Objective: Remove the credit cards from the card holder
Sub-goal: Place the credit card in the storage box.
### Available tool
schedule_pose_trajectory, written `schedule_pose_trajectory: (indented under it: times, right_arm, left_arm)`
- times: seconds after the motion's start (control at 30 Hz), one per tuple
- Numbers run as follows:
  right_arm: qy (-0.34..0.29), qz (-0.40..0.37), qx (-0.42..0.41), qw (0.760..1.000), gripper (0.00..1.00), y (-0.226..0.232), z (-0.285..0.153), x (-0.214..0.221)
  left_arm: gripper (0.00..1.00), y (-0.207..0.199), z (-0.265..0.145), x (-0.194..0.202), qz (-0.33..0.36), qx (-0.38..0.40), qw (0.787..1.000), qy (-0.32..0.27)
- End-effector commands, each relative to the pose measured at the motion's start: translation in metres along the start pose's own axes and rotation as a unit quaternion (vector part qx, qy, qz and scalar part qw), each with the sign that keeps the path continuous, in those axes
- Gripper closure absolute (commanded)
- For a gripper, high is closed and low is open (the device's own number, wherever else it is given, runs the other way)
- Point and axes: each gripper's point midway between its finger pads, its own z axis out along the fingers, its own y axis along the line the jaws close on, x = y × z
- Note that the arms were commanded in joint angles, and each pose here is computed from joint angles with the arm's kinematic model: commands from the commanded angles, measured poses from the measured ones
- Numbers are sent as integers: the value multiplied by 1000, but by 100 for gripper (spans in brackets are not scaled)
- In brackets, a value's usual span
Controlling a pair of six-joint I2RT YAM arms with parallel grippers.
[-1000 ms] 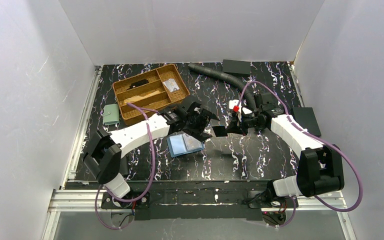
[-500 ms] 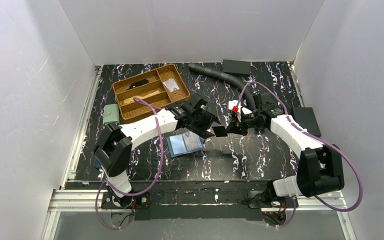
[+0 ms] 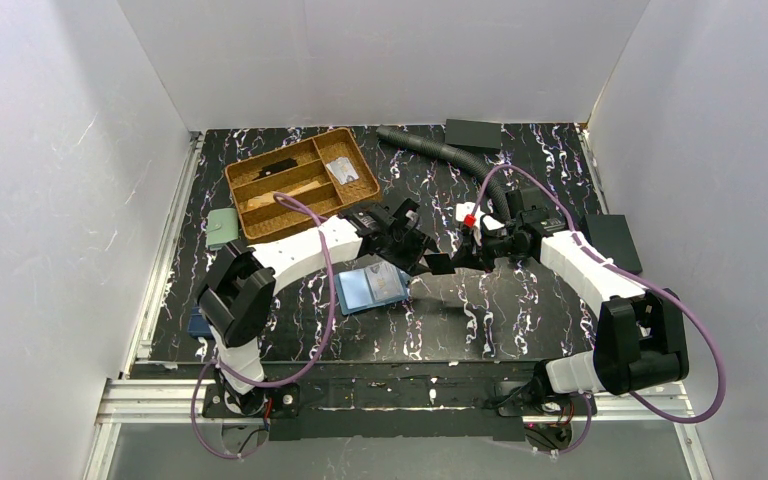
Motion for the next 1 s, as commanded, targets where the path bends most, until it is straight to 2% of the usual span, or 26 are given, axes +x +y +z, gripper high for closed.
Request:
schedule_pose_trajectory:
  times: [0.0,0.17,0.27,0.37,0.43,0.47,0.6,0.67,0.8,0.9,0.97]
  right_arm:
    - [-18,-32,-2,999,99,4,-2,-14]
    - [-16,-37,-6,999,99,7,1,-13]
    - [-17,-42,-14,999,99,10,2,-13]
    - [-22,-50,-27,998,99,15,1,-15]
    - [-26,-55,-38,997,99,19,1,-16]
    - [-27,-58,-46,997,92,23,1,-16]
    - [-24,-58,-83,995,46,35,-1,-14]
    - [-25,-56,-100,993,30,40,-3,-13]
    - [-43,-56,-116,991,13,47,-10,-17]
    - [-45,-53,-113,991,10,46,-13,-17]
    - [-40,-50,-109,992,10,43,-15,-15]
  left_arm:
    - [61,-10,-8,6,4,5,1000,7]
    - [67,-11,-5,8,1,4,1000,13]
    - [80,-9,-2,7,-1,3,1000,18]
    - [100,-8,0,7,3,5,1000,21]
    - [100,-10,0,6,13,11,1000,23]
    - [100,-10,-1,5,19,14,999,22]
    - [100,-12,-6,0,46,30,998,13]
    - [100,-9,-10,-5,67,35,997,6]
    - [100,5,-18,-16,137,43,990,-6]
    - [100,18,-26,-26,225,52,973,-15]
    - [100,23,-33,-29,293,69,954,-7]
